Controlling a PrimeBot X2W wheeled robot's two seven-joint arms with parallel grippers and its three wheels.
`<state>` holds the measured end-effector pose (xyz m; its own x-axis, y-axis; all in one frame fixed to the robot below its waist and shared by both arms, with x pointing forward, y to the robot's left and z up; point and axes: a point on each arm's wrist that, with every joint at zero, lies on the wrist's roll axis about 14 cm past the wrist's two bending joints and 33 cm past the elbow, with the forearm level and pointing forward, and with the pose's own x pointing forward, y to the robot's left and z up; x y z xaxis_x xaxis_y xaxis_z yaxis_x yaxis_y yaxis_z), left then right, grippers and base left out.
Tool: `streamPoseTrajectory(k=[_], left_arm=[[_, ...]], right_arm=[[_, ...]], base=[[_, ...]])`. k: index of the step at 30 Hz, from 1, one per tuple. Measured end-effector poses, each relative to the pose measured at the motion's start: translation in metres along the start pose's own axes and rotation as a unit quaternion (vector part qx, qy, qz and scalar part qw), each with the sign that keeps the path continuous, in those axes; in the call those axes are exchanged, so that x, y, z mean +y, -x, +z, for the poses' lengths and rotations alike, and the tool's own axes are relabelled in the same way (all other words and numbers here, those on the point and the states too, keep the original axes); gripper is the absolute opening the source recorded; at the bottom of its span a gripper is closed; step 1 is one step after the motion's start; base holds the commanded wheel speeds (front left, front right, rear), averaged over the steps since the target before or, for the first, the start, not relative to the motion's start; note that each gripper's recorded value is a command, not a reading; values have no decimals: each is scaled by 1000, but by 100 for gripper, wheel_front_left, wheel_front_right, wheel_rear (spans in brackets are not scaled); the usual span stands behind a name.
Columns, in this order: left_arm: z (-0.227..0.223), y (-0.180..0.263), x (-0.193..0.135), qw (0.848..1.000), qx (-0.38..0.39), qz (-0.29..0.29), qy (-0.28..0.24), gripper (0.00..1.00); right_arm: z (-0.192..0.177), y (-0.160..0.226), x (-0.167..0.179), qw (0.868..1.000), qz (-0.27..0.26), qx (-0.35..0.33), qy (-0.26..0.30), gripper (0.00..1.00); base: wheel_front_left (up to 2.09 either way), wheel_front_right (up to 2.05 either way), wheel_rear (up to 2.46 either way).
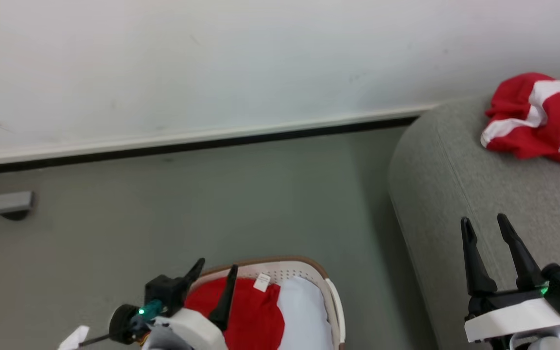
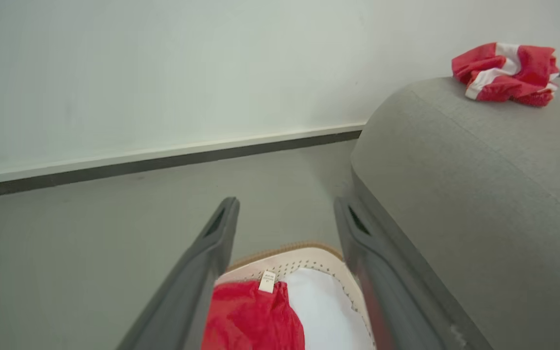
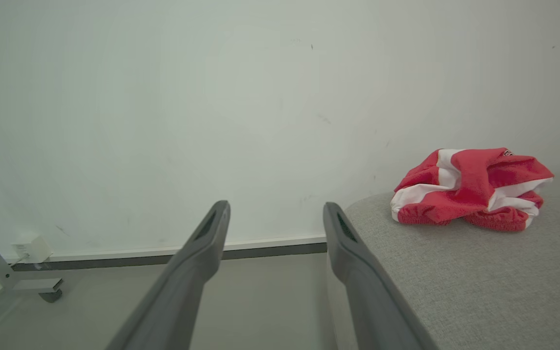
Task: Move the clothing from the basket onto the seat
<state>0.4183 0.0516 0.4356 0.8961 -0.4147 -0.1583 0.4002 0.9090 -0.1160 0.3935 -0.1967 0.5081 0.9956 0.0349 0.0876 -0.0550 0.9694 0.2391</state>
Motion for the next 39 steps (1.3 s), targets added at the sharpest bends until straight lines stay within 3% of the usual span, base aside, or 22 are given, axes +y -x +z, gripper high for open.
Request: streamPoseTrajectory(k=[8, 17, 30, 39], left_arm=[[-60, -43, -17, 990, 113, -75, -39, 100], [-148, -63, -18, 958, 246, -128, -75, 100], [-260, -60, 0, 874, 409, -200, -169, 100], [-299, -76, -5, 839, 439, -243, -208, 100]], right_arm=[[-9, -14, -30, 999, -43, 9, 11, 100], [-23, -37, -53, 997, -75, 17, 21, 100], [-66, -65, -81, 993, -102, 54, 37, 100], [-94, -66, -92, 989, -114, 85, 24, 100]], base=[[0, 0, 0], [0, 0, 0], [0, 0, 0], [0, 0, 0]])
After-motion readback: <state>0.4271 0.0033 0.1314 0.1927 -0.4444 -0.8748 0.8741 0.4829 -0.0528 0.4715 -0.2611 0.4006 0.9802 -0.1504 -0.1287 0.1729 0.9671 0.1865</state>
